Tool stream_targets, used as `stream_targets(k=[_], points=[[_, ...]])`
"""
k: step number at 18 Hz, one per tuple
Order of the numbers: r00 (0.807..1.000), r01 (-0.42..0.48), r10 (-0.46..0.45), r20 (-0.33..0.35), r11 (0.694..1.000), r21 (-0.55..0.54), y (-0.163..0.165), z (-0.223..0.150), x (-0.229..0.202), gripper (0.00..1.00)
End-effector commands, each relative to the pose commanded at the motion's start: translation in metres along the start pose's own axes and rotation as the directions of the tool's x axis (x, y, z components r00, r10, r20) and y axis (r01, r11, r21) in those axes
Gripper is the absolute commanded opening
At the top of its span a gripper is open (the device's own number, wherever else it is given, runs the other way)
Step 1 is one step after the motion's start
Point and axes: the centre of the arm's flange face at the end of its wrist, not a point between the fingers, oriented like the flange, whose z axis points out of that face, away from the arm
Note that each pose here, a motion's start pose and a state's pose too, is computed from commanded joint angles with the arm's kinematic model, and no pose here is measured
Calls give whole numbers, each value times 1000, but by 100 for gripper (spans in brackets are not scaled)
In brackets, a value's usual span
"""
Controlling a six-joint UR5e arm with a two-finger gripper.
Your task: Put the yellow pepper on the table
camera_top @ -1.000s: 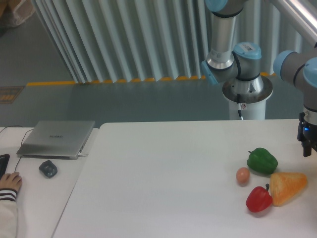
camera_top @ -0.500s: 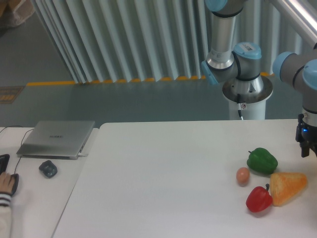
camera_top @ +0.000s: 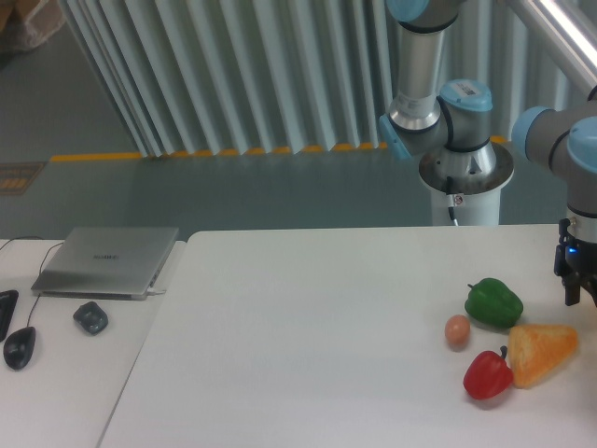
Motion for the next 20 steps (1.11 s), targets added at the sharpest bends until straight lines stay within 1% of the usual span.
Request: stream_targets(k=[2, 4, 7, 12, 13, 15, 16, 17, 20], points=[[1000, 9, -8, 17, 999, -32, 14, -8, -7, 100], [999, 19, -18, 34, 999, -26, 20, -13, -14, 100], [999, 15, -15, 36, 1000, -6, 18, -10, -15, 100], [998, 38, -37, 54, 999, -20, 41, -15, -24, 100], [998, 3, -2, 61, 1000, -24, 45, -16, -32, 100], [995, -88, 90, 53, 996, -34, 50, -11, -35, 100], [985, -166, 167, 40, 985, -43, 60, -5, -37, 100], [976, -211, 213, 37, 976, -50, 64, -4, -40, 100], [959, -281, 283, 9, 955, -92, 77, 6, -44, 100]])
